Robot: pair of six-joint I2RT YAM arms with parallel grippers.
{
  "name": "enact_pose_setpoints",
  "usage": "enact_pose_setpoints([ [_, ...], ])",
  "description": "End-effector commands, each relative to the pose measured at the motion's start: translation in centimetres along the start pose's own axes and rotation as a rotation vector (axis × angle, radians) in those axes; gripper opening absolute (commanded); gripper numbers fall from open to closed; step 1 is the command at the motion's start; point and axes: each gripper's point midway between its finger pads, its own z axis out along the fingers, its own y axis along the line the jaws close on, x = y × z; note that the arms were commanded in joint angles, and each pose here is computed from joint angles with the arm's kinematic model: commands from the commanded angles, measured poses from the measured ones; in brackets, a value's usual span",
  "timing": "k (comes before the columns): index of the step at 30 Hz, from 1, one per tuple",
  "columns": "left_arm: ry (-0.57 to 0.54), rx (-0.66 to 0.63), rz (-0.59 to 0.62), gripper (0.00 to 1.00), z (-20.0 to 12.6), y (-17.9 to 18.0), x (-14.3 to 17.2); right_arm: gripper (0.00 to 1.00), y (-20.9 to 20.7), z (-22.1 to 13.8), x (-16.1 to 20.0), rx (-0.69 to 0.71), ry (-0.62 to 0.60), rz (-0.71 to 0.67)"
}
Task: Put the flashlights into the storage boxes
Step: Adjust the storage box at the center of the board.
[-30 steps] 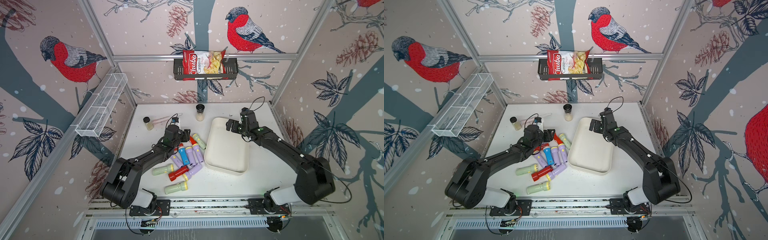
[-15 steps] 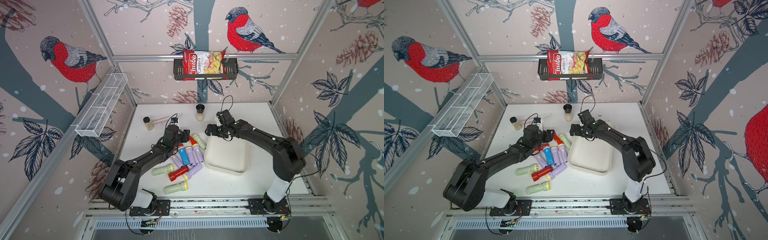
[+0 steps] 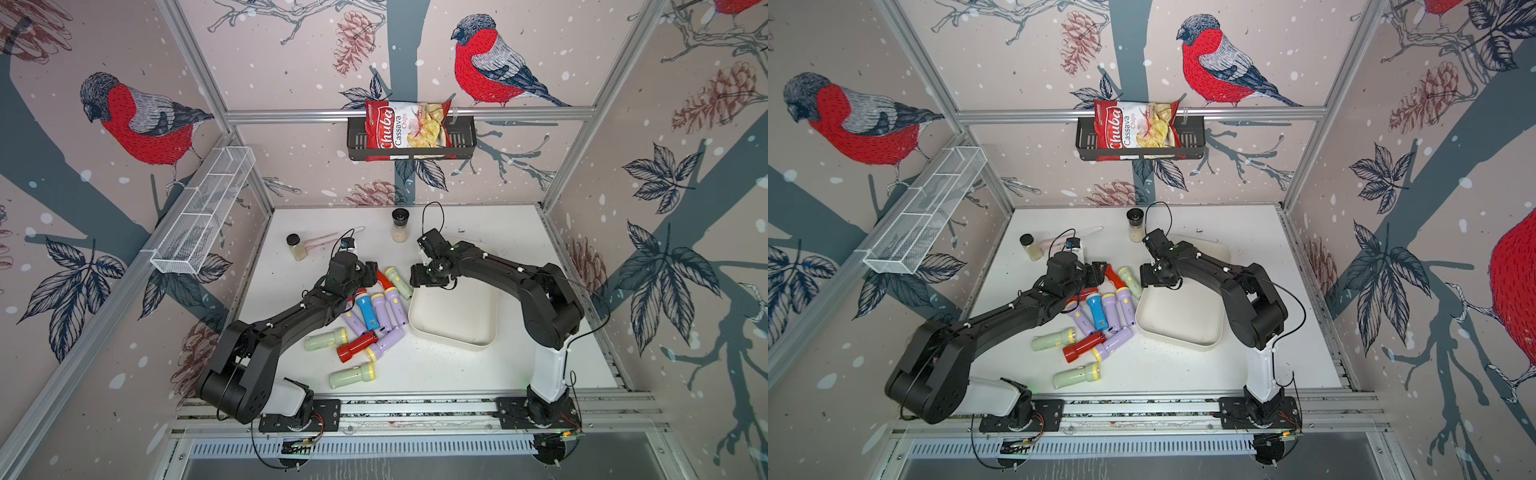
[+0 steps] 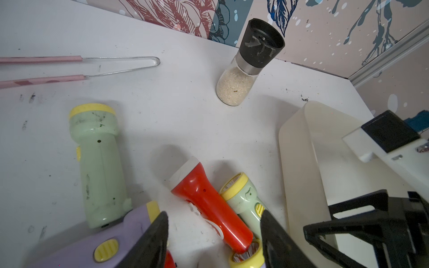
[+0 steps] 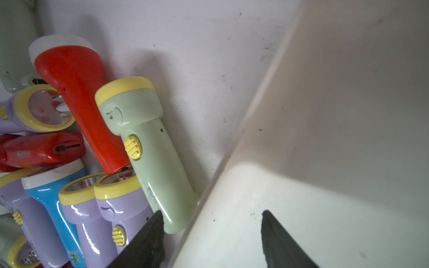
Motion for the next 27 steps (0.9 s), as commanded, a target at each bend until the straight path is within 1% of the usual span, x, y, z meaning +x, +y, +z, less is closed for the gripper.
enact_pose_setpoints([
  [1, -0.002, -0.012, 0.002, 0.62, 0.0, 0.2, 0.0, 0.56, -1.0, 0.1, 0.7, 0.054, 0.037, -0.091],
  [4, -0.006, -0.018, 0.011, 0.62, 0.0, 0.3, 0.0, 0.50, -1.3, 0.0, 0.8, 0.060, 0.048, -0.124],
  [12, -0.016, -0.030, 0.017, 0.62, -0.4, 0.5, -0.2, 0.39, -2.6, -0.7, 1.0, 0.089, 0.050, -0.169],
  [14, -0.015, -0.032, 0.017, 0.62, -0.5, 0.6, -0.1, 0.37, -2.7, -1.0, 1.2, 0.072, 0.054, -0.189],
  [24, -0.043, -0.023, 0.000, 0.63, -1.4, 0.8, 0.2, 0.27, -3.3, -1.9, 1.7, 0.053, 0.054, -0.262],
  [27, -0.039, -0.028, 0.000, 0.63, -1.5, 1.0, 0.3, 0.26, -3.0, -2.1, 1.7, 0.049, 0.050, -0.276],
])
